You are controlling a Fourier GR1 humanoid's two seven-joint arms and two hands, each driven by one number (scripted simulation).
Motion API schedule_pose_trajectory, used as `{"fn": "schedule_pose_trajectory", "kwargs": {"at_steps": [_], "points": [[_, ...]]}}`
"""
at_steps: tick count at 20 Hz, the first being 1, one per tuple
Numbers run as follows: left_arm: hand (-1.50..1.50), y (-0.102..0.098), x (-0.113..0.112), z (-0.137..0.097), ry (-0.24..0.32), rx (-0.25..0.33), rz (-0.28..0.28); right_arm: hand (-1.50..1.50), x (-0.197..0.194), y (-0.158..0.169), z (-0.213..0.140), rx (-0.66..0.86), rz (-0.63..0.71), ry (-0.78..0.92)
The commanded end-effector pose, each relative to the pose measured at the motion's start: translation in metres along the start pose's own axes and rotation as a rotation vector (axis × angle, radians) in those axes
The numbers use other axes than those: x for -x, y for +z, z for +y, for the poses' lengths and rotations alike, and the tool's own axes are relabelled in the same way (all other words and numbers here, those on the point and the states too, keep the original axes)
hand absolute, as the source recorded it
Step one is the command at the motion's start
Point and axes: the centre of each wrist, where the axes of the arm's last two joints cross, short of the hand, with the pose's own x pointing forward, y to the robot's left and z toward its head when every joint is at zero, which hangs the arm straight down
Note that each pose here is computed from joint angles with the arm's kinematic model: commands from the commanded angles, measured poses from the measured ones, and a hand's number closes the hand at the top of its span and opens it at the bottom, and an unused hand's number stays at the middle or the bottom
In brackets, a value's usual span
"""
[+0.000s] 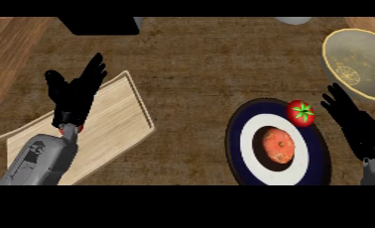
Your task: Pick the squash from the plate and place it in the bowl
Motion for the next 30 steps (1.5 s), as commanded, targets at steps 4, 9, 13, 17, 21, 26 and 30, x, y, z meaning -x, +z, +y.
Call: {"fn": "schedule_pose_trajectory", "kwargs": {"at_steps": [4, 9, 13, 17, 21, 26, 30], "points": [[0.00, 0.012, 0.001, -0.029, 0.078, 0.094, -0.077, 1.50, -0.030, 0.026, 0.020, 0.136, -0.312, 0.195], [0.00, 0.025, 0.011, -0.033, 0.167, 0.174, -0.069, -1.50, 0.000, 0.049, -0.003, 0.662, -0.258, 0.248], [0.00, 0.030, 0.012, -0.046, 0.182, 0.241, -0.100, -1.50, 0.010, 0.089, 0.079, 0.477, -0.514, 0.356], [0.00, 0.038, 0.003, -0.046, 0.165, 0.274, -0.115, -1.50, 0.013, 0.104, 0.103, 0.422, -0.418, 0.571], [0.00, 0.038, 0.007, -0.043, 0.189, 0.263, -0.111, -1.50, 0.036, 0.122, 0.074, 0.496, -0.193, 0.825], [0.00, 0.038, 0.008, -0.054, 0.176, 0.281, -0.111, -1.50, -0.001, 0.130, 0.093, 0.487, 0.027, 0.870], [0.00, 0.036, -0.002, -0.059, 0.173, 0.326, -0.121, -1.50, -0.036, 0.123, 0.122, 0.440, 0.181, 0.907]]}}
